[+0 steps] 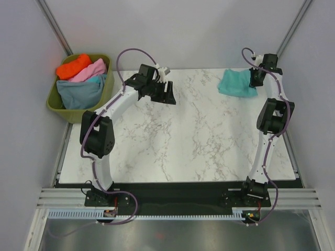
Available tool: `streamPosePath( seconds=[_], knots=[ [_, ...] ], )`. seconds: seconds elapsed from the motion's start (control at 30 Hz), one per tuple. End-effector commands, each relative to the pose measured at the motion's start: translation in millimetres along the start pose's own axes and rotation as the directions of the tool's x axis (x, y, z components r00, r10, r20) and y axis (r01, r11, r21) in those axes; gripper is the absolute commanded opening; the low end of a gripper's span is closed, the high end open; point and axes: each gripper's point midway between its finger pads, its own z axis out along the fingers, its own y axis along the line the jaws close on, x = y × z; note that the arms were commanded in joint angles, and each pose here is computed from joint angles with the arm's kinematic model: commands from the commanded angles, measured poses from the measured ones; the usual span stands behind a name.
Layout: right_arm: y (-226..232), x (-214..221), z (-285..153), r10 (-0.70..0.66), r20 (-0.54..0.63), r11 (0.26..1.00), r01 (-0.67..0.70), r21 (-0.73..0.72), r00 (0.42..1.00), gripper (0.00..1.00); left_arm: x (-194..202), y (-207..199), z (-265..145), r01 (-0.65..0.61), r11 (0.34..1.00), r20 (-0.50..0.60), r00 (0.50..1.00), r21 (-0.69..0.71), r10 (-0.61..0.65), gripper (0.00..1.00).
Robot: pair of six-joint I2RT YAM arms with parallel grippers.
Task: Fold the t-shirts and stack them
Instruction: Neatly place the folded tshirt to the corner
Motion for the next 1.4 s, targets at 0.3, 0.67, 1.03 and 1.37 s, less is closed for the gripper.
streamPosePath(
  seconds=[0.3, 0.67, 1.03, 1.37],
  knots=[
    [-69, -34, 1, -0.116, 0.098, 0.971, 0.093, 0.219, 0.988, 0.00, -6, -8, -17, -0.092, 0.995, 0.033, 0.995, -0.026, 0.093, 0.74],
    [-93, -95, -64, -0.004, 0.297, 0.933, -0.104, 0.345, 0.955, 0.82, -2, -26, -14, -0.132, 0.991, 0.025, 0.991, -0.007, 0.132, 0.76],
    [8, -111, -134, 0.191, 0.349, 0.980, -0.161, -0.113, 0.918, 0.77, -13, -38, -12, -0.108, 0.994, 0.056, 0.993, 0.037, 0.105, 0.76],
    [91, -17, -81, 0.453, -0.041, 0.771, -0.414, -0.483, 0.891, 0.77, -1, -35, -15, -0.098, 0.995, 0.035, 0.995, 0.027, 0.097, 0.76]
  ],
)
